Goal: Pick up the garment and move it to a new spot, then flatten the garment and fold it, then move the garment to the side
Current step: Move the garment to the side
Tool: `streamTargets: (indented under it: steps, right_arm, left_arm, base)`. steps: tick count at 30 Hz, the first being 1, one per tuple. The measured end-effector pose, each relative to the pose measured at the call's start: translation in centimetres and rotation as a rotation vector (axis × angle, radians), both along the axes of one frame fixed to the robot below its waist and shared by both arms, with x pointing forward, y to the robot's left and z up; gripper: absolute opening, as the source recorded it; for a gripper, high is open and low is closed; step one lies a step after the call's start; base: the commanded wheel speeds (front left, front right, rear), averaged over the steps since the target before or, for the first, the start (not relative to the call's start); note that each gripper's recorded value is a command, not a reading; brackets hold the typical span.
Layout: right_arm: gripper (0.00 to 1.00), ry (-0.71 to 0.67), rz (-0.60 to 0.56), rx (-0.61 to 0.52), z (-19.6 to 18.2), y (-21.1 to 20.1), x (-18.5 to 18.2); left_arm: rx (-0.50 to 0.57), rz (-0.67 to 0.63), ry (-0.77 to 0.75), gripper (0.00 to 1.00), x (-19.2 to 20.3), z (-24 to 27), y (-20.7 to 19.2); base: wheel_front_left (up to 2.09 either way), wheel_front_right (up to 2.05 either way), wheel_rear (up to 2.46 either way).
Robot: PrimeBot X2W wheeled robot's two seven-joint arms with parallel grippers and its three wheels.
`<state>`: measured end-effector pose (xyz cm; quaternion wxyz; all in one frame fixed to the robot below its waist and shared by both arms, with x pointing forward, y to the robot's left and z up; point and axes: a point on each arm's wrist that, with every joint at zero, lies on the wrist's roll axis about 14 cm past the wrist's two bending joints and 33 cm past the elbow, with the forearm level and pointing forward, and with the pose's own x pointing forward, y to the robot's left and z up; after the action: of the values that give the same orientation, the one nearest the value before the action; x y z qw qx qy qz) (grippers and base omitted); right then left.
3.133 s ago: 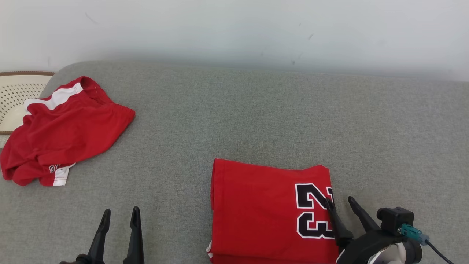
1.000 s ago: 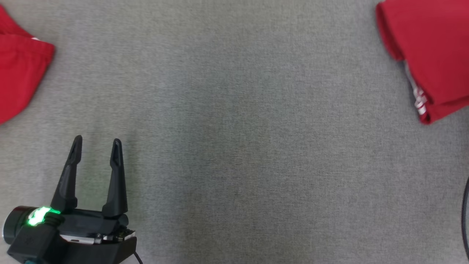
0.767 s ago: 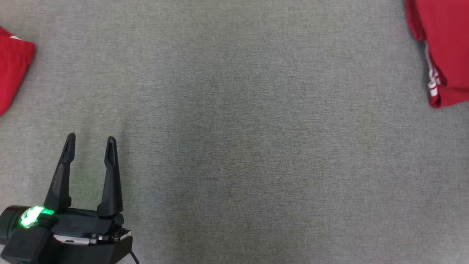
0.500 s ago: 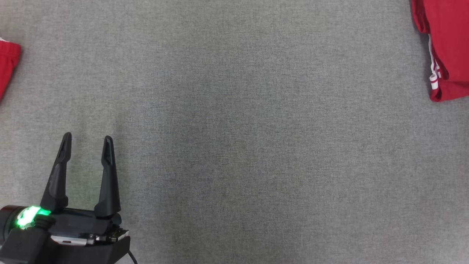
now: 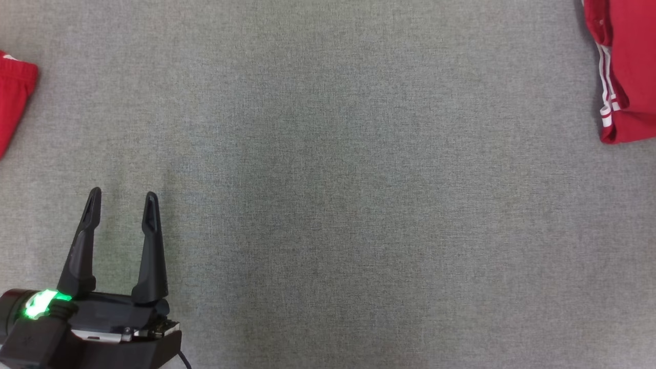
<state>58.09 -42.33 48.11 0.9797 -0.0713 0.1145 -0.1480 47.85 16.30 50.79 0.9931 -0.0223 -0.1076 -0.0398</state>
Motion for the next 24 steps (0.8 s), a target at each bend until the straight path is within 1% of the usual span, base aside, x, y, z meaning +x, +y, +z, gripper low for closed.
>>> streamTargets:
  steps: [1, 6, 7, 8, 14, 20, 24]
  right_arm:
    - [1.00, 0.000, 0.000, 0.000, 0.0, 0.0, 0.0]
    - [1.00, -0.093, 0.053, -0.012, 3.3, 1.3, 1.2]
    - [1.00, -0.142, 0.086, -0.017, 4.9, 2.2, 1.5]
    - [1.00, -0.159, 0.104, -0.017, 5.4, 2.8, 1.5]
    - [1.00, -0.244, 0.252, 0.007, 7.1, 8.6, 0.6]
    - [1.00, -0.306, 0.384, 0.047, 8.0, 14.5, -2.4]
    - [1.00, -0.358, 0.442, 0.078, 9.1, 17.4, -5.1]
  left_arm:
    - [0.000, 0.000, 0.000, 1.00, 0.0, 0.0, 0.0]
    - [-0.013, 0.002, -0.002, 1.00, -0.1, 0.3, 0.0]
    - [-0.019, 0.007, -0.003, 1.00, -0.3, 0.5, 0.1]
    - [-0.025, 0.008, -0.006, 1.00, -0.4, 0.7, 0.1]
    - [-0.052, 0.021, -0.002, 1.00, -1.6, 1.4, 0.4]
    - [-0.075, 0.039, -0.010, 1.00, -3.3, 2.7, 0.9]
    - [-0.094, 0.051, -0.024, 1.00, -4.5, 3.7, 1.2]
  base:
    - [0.00, 0.00, 0.00]
    - [0.00, 0.00, 0.00]
    - [0.00, 0.00, 0.00]
    - [0.00, 0.00, 0.00]
    - [0.00, 0.00, 0.00]
    - [0.00, 0.00, 0.00]
    - [0.00, 0.00, 0.00]
